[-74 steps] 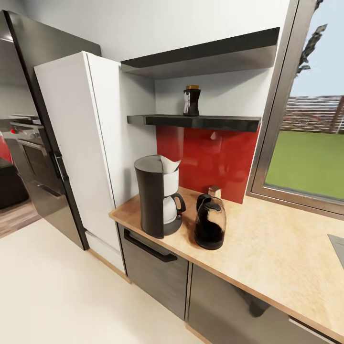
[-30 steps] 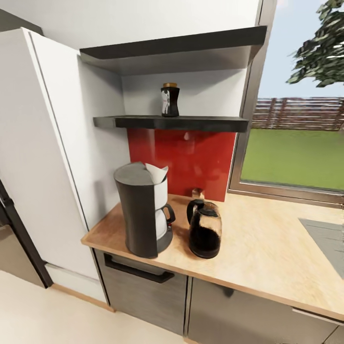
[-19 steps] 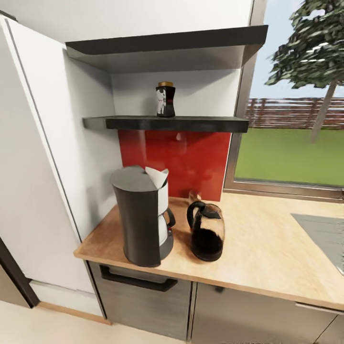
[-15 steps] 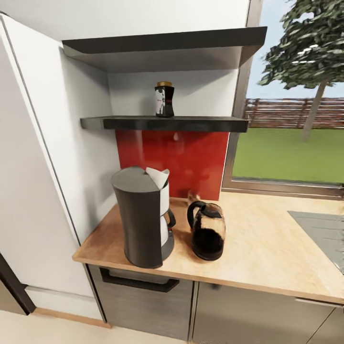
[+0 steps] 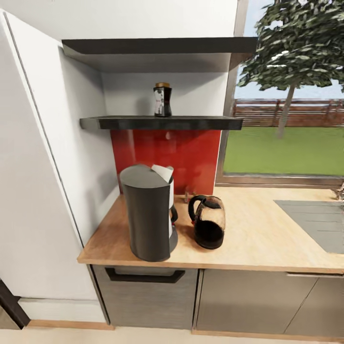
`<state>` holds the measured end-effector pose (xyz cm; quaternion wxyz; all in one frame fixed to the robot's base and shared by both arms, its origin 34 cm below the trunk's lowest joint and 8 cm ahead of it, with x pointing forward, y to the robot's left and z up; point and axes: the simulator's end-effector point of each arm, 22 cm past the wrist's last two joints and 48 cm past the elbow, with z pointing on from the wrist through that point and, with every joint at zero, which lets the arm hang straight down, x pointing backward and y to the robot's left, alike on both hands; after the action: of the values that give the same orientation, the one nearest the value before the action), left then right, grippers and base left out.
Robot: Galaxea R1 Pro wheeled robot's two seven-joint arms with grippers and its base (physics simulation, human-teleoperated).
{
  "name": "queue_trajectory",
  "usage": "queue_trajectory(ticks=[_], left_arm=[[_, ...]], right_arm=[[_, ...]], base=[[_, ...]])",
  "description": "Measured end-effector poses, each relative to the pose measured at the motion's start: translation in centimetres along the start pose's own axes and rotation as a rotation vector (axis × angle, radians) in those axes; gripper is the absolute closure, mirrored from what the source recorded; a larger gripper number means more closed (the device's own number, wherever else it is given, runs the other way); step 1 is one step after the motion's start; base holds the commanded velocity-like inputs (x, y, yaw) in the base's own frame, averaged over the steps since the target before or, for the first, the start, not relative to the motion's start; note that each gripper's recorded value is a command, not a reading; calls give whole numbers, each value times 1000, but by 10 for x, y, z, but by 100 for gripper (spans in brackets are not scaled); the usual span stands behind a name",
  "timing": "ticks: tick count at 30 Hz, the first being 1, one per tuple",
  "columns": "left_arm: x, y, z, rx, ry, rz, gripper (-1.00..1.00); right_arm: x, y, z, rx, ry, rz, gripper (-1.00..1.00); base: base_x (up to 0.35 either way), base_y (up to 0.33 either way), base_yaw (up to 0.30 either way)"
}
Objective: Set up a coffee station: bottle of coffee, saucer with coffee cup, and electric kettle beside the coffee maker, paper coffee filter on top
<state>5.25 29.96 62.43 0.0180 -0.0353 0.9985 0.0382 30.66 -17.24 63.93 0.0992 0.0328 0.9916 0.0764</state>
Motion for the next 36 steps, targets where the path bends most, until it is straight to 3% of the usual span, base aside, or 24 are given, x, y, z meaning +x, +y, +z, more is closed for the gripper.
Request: queue_trajectory(ticks=[5,13,26,32,36], left_arm=[[0,4,0,-5,-1,0,-100],[-1,0,0,0,-1,-4,-100],[-4,5,1,-6,-7,-2,-100],[-8,8,1,-9,-12,2,-100],[-8,9,1,-10,-12,1,-100]], right_arm=[[-2,-21,-1,27,-4,-1,-100],[-2,-18,-1,23,-3,-69,-100],[-4,-16,-1,21,-8,-62,-100],[-8,-9,-1,5,-17,-60,-100],[-41,19,-4,-53,-95,-65,-100]], base=[[-198,154,-4],[-250,38,0],[-50,0,-84],[-31,0,-11],[-53,0,-1]])
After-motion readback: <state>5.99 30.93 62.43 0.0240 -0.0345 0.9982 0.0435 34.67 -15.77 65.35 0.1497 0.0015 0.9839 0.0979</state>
